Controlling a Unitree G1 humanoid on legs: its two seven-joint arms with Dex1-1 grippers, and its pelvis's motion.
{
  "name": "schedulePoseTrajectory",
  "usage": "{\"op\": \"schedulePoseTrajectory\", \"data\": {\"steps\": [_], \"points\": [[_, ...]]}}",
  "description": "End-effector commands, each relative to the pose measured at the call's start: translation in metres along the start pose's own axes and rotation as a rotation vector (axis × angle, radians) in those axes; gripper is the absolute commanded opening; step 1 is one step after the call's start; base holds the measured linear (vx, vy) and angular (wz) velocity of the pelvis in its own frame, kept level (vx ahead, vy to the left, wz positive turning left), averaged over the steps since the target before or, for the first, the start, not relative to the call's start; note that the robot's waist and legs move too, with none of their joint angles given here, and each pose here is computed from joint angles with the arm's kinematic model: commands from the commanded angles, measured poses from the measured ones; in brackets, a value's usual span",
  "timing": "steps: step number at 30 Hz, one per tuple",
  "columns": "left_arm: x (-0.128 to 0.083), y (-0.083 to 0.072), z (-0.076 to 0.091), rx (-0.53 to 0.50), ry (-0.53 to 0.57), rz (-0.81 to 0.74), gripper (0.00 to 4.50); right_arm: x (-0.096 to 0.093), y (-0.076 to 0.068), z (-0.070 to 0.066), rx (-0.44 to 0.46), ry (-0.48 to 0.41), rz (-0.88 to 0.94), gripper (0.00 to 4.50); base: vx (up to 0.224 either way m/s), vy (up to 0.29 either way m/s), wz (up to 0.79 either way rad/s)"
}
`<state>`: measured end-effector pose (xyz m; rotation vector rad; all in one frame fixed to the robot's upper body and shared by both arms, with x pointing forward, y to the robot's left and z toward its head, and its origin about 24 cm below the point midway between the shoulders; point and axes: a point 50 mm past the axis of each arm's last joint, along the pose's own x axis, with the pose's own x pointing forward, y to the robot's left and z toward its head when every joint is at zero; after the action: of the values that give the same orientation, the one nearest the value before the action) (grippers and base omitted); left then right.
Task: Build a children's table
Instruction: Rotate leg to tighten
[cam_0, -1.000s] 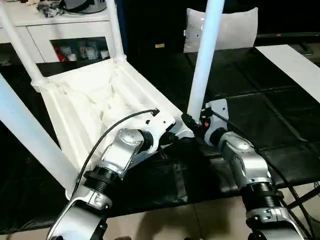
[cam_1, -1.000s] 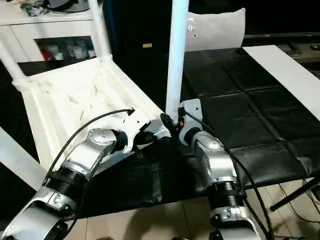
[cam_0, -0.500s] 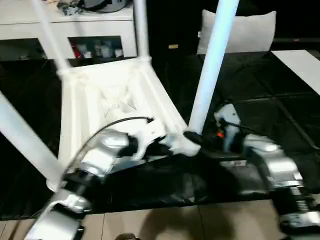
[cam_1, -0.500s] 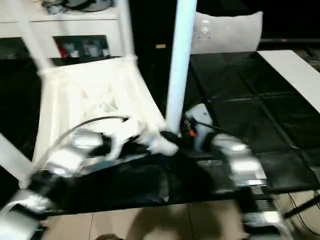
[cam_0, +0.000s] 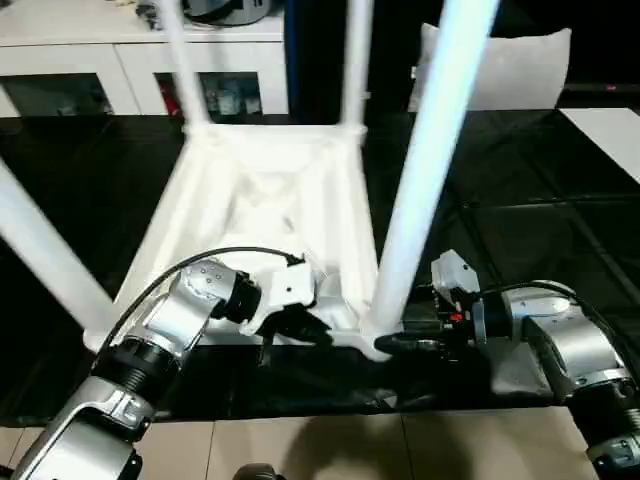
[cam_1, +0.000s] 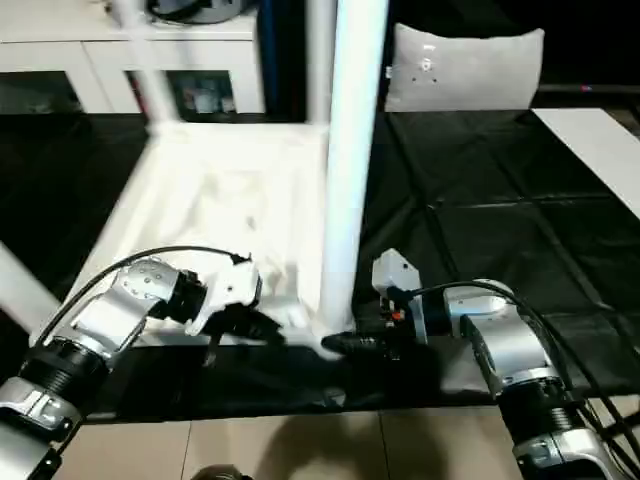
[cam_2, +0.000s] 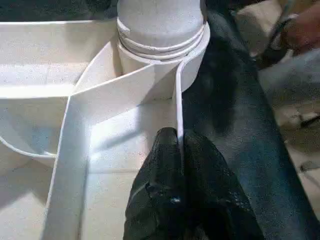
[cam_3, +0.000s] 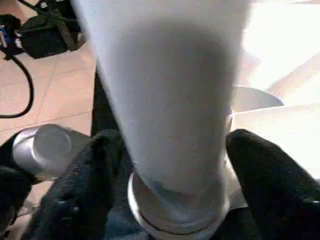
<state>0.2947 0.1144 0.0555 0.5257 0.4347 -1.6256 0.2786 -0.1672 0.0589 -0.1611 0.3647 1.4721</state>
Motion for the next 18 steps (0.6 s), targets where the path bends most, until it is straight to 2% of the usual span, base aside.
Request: {"op": "schedulePoseTrajectory", "data": {"steps": [1,5,13,18], "points": [[0.001,0.000,0.009,0.066,0.018,-0.059,0.00,-0.003,-0.001,0.004,-0.006,-0.006,0.029,3.19,0.000,0.000,0.00],[0.001,-0.001,0.009,0.072,0.018,-0.073,0.00,-0.004,0.000,0.005,0.005,-0.018,0.063,2.98,0.000,0.000,0.00],[0.001,-0.002,0.008,0.071,0.016,-0.089,0.00,-0.005,0.006,0.004,0.042,-0.022,0.129,2.24,0.000,0.000,0.00],[0.006,0.001,0.012,-0.004,-0.051,-0.035,0.00,0.005,0.013,0.005,0.109,-0.082,0.135,2.04,0.000,0.000,0.00]]}}
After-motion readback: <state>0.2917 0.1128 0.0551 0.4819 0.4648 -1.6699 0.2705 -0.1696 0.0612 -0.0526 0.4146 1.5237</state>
